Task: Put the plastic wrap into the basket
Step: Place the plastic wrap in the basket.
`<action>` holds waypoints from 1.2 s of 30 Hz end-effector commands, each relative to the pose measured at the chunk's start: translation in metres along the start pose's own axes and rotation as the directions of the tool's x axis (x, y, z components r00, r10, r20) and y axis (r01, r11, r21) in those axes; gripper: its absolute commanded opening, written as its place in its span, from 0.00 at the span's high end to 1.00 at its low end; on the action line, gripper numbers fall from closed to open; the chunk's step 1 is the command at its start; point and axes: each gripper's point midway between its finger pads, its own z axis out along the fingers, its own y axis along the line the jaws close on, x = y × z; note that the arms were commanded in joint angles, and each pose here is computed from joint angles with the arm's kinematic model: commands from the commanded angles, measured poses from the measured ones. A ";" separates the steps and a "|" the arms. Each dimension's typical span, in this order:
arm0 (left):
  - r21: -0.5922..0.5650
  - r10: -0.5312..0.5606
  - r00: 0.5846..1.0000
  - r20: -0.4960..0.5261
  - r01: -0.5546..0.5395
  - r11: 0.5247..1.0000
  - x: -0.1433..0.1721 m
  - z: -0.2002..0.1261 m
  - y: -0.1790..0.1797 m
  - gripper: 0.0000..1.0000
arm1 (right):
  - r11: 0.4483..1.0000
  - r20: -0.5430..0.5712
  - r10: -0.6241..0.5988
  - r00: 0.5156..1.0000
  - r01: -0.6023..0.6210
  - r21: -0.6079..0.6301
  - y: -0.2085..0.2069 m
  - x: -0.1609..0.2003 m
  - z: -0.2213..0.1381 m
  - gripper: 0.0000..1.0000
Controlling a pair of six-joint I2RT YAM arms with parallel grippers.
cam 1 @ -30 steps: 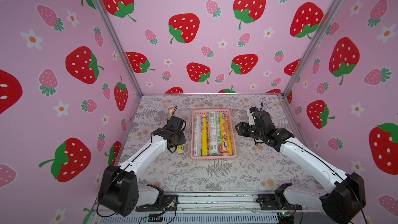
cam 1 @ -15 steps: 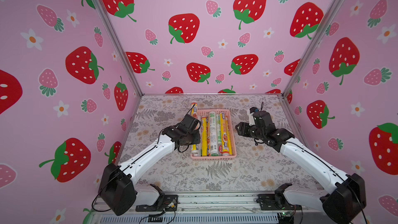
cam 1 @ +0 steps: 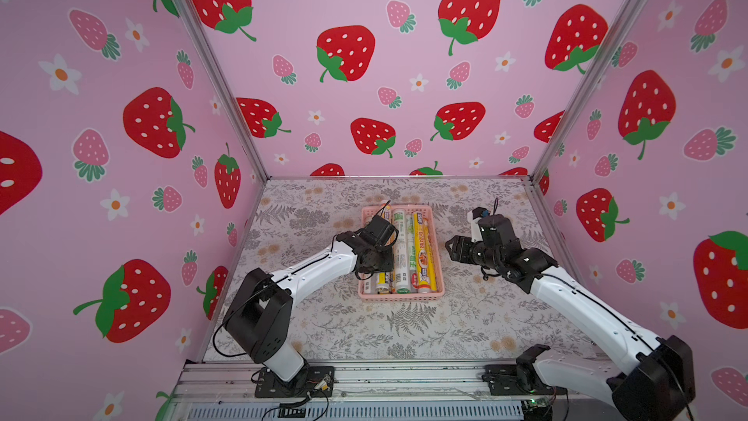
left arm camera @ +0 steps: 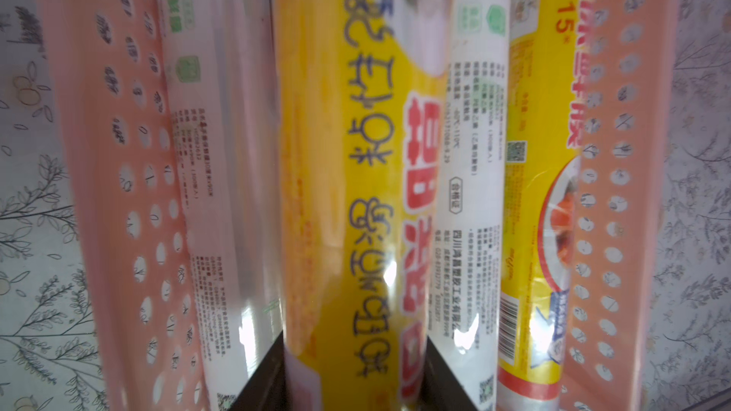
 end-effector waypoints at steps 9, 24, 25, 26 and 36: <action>-0.010 -0.053 0.998 0.020 0.053 0.999 0.002 -0.004 0.003 0.59 | 0.999 -0.004 -0.024 1.000 0.024 0.028 -0.006 0.003 0.002 0.35; -0.112 -0.021 1.000 -0.004 0.021 0.994 0.004 0.009 0.020 0.54 | 0.999 0.012 -0.029 1.000 0.028 0.032 -0.006 0.000 -0.006 0.35; -0.116 -0.019 1.000 -0.007 0.018 0.993 0.005 0.010 0.021 0.53 | 0.999 0.012 -0.029 1.000 0.029 0.031 -0.006 0.000 -0.006 0.35; -0.118 -0.018 1.000 -0.006 0.017 0.993 0.005 0.009 0.021 0.53 | 0.999 0.014 -0.030 0.999 0.030 0.030 -0.006 -0.001 -0.007 0.35; -0.111 0.018 1.000 0.010 -0.016 0.994 -0.001 0.002 0.018 0.32 | 0.999 0.037 -0.033 0.999 0.032 0.034 -0.006 -0.005 -0.013 0.33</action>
